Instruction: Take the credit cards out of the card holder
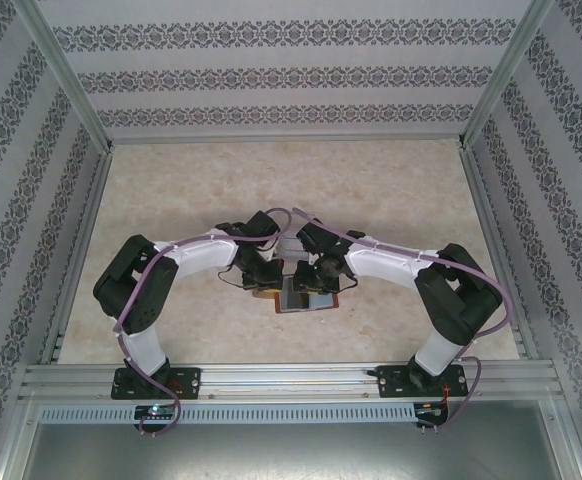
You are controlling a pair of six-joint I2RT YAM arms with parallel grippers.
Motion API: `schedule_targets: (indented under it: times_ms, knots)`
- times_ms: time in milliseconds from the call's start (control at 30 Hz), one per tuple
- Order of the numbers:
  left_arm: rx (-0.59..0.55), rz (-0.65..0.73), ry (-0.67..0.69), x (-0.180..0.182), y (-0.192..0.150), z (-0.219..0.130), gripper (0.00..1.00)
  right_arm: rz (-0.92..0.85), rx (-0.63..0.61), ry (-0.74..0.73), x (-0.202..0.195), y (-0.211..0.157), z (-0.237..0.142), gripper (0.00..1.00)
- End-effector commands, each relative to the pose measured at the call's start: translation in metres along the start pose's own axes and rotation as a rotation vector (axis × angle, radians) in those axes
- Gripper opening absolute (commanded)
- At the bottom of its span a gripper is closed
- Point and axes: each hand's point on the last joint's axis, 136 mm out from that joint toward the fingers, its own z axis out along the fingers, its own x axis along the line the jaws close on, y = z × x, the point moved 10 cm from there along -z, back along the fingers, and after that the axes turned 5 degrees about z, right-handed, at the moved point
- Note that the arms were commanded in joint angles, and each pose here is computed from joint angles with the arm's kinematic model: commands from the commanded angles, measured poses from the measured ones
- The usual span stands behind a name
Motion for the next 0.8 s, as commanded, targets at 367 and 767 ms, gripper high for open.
schedule_targets:
  times_ms: [367, 767]
  knots:
    - [0.036, 0.022, -0.027, -0.016, -0.002, 0.017, 0.03, 0.011, -0.01, -0.029, -0.013, 0.003, 0.0, 0.31]
    - [0.081, 0.041, 0.091, -0.005, -0.006, 0.022, 0.02, 0.017, 0.0, 0.01, -0.016, 0.004, 0.009, 0.31]
